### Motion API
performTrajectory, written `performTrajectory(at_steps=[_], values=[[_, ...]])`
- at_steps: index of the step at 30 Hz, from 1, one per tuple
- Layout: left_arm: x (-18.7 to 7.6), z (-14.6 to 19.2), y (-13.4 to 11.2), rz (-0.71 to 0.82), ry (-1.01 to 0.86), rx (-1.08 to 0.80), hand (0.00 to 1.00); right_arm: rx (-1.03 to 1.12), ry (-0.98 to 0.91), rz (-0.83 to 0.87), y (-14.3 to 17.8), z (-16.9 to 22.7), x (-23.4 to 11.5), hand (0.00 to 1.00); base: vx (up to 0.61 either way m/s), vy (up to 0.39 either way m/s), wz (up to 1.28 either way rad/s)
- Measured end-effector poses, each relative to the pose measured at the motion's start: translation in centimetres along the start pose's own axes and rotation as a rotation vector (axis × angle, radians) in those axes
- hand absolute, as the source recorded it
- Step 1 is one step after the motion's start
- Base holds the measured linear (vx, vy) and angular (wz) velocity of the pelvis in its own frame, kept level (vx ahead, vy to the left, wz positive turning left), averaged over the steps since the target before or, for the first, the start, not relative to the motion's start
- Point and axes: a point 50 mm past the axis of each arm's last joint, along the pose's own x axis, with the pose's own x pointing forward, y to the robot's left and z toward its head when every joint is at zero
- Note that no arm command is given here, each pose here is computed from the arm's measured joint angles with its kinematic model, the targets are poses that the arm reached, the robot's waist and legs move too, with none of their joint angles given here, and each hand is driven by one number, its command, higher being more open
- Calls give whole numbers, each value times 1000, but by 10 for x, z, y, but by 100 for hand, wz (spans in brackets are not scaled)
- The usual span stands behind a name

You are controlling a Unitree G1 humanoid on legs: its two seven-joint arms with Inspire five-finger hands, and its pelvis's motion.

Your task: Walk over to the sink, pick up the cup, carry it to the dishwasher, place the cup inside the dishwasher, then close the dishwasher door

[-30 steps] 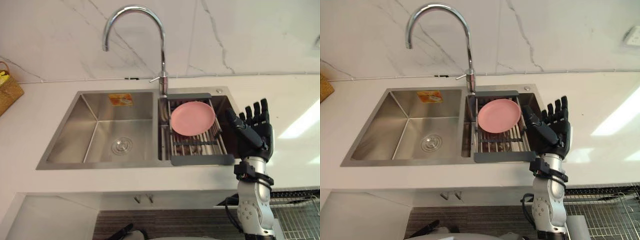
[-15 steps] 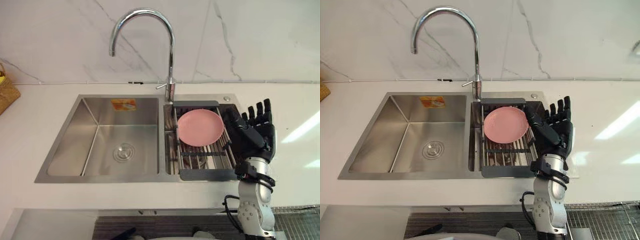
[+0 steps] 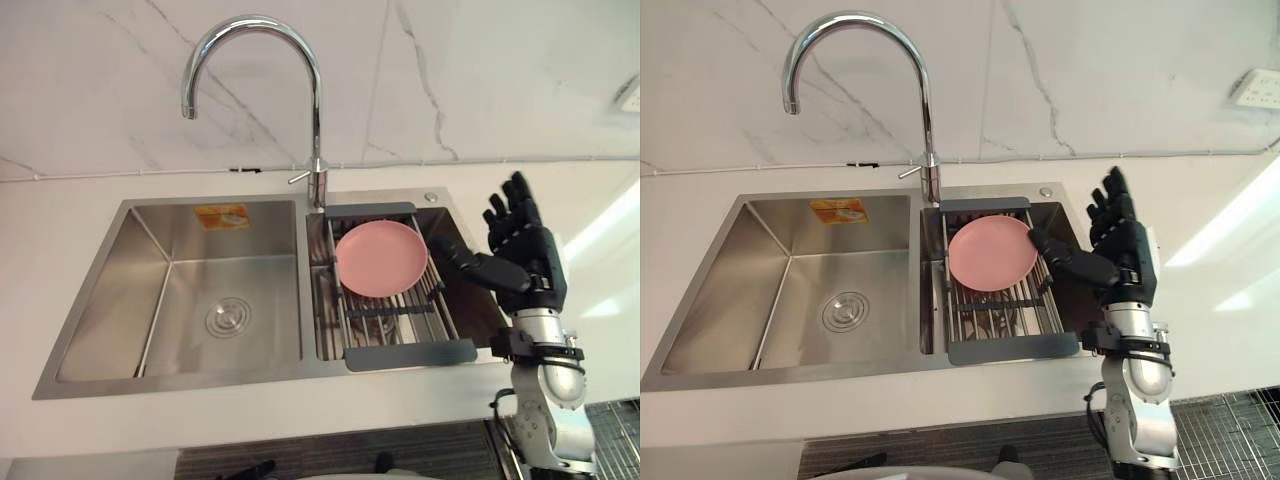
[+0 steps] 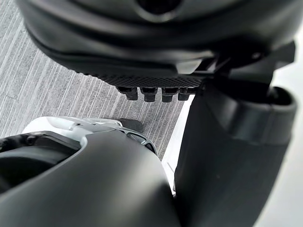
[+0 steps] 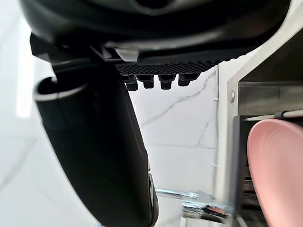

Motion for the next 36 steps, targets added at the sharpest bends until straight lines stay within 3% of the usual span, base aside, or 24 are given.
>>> performTrajectory(at_steps=[4, 12, 25, 36], values=[[0, 1, 3, 3, 2, 27, 100, -162, 67, 143, 2, -4, 14, 100, -42, -19, 0], [-1, 1, 4, 6, 14, 46, 100, -345, 200, 243, 5, -27, 19, 100, -80, -40, 8], [-1, -3, 6, 12, 30, 45, 100, -643, 275, 135, -5, -49, 15, 100, -80, -34, 5], [-2, -3, 6, 11, 29, 47, 100, -683, 198, -10, -6, -45, 16, 100, -47, -28, 5]])
